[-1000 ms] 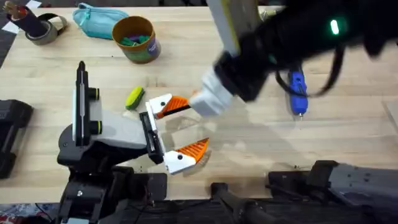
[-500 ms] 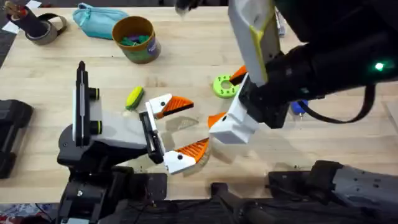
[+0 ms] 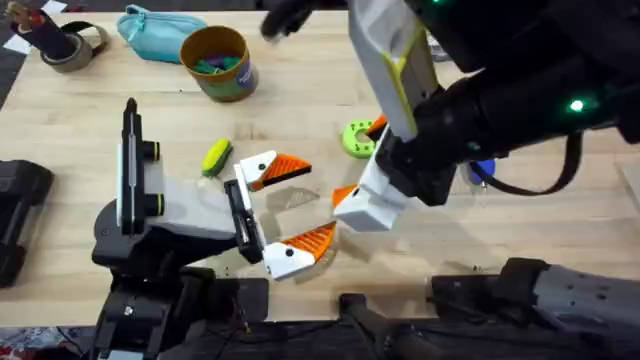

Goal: Pick up the gripper from the table and insert it into the empty holder that is missing its gripper. Then pick up a screw, insert it into the mounting hole, and use the screwdriver to tighten it. Finally, clean up the table by picking up the vegetable and placing it into the bucket.

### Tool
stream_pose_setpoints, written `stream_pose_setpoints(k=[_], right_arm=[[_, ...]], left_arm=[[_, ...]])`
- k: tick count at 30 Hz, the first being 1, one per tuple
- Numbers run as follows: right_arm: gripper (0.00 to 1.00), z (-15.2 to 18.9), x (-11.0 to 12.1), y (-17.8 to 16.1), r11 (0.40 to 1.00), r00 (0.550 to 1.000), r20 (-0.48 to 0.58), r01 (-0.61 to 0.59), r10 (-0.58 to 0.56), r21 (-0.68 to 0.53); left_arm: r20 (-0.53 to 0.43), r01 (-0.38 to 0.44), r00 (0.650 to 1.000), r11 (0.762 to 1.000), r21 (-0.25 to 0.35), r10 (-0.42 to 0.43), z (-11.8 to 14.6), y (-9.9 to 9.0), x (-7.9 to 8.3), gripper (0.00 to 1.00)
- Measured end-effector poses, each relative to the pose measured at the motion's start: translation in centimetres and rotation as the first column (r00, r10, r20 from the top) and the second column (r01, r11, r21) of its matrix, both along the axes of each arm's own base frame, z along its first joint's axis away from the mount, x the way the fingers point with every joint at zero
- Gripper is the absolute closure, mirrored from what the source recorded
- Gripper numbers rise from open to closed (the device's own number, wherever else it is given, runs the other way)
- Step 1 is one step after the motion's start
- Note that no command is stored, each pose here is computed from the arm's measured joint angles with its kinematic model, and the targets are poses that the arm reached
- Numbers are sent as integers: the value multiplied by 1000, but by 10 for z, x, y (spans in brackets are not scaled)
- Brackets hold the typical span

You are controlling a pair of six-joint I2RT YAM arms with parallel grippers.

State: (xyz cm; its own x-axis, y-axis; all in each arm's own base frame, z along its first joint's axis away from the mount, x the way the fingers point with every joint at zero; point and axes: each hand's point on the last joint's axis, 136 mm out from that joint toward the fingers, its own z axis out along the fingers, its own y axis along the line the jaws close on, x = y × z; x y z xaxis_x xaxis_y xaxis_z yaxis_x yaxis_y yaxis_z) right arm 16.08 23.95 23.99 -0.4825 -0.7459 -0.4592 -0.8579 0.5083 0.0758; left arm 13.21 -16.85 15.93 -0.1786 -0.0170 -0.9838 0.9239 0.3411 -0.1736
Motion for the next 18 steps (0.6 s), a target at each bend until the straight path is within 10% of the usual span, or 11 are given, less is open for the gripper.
stream_pose_setpoints(k=[3,8,18], right_arm=[[9,0,0,0,1000,1000,0,0,0,0],[9,0,0,0,1000,1000,0,0,0,0],[9,0,0,0,1000,1000,0,0,0,0]], left_arm=[[-1,0,1000,1000,0,0,0,0,0,221],[6,0,1000,1000,2,0,0,0,0,959],[6,0,1000,1000,2,0,0,0,0,996]])
